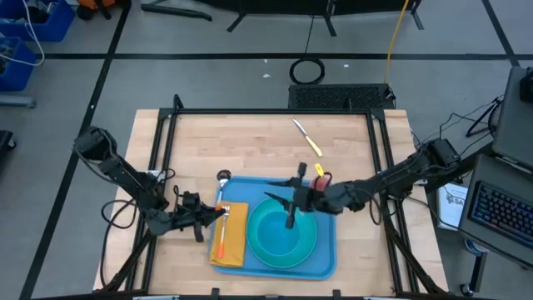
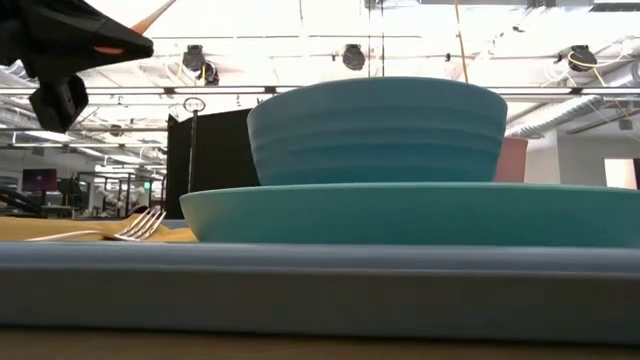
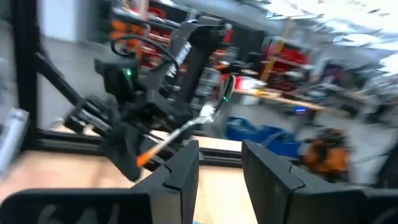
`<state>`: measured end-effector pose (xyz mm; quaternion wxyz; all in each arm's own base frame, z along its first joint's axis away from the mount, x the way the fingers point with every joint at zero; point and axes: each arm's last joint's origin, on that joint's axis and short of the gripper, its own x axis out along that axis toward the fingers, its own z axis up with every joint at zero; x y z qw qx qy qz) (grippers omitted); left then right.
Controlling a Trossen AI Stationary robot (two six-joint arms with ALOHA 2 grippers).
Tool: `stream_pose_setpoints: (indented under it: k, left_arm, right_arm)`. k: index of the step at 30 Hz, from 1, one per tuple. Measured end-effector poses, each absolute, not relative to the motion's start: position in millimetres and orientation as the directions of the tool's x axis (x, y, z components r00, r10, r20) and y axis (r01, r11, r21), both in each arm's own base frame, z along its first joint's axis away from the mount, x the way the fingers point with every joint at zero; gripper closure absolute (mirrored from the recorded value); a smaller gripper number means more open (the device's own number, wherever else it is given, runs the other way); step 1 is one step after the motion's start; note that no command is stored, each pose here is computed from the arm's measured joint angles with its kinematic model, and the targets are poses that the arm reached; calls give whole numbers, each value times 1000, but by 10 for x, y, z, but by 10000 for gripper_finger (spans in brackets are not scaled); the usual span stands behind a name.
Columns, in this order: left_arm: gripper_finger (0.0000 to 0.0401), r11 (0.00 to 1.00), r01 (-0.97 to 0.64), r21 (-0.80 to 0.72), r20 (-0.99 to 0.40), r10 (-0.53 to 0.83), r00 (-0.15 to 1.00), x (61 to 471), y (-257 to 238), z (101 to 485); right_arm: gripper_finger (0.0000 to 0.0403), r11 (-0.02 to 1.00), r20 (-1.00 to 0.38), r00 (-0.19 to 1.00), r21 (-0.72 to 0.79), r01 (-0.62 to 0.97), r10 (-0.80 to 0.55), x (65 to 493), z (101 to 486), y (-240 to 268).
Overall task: Set up tray
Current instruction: Put the orange spoon on the blue tray to the right of the orange fork
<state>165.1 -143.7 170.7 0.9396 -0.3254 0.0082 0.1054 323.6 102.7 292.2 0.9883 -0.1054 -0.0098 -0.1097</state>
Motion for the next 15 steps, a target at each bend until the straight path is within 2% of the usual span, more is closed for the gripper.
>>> stream_pose_setpoints:
  k: [9, 15]
  left_arm:
    - [394, 773, -246, -585, -118, 219, 969, 1739, -1484, 1512]
    - [396, 766, -251, -592, -113, 230, 967, 1801, -1467, 1457]
  right_arm:
    - [272, 999, 54, 998, 35, 29, -31, 3389, 2931, 522]
    - [237, 997, 50, 999, 75, -26, 22, 3437, 2894, 401]
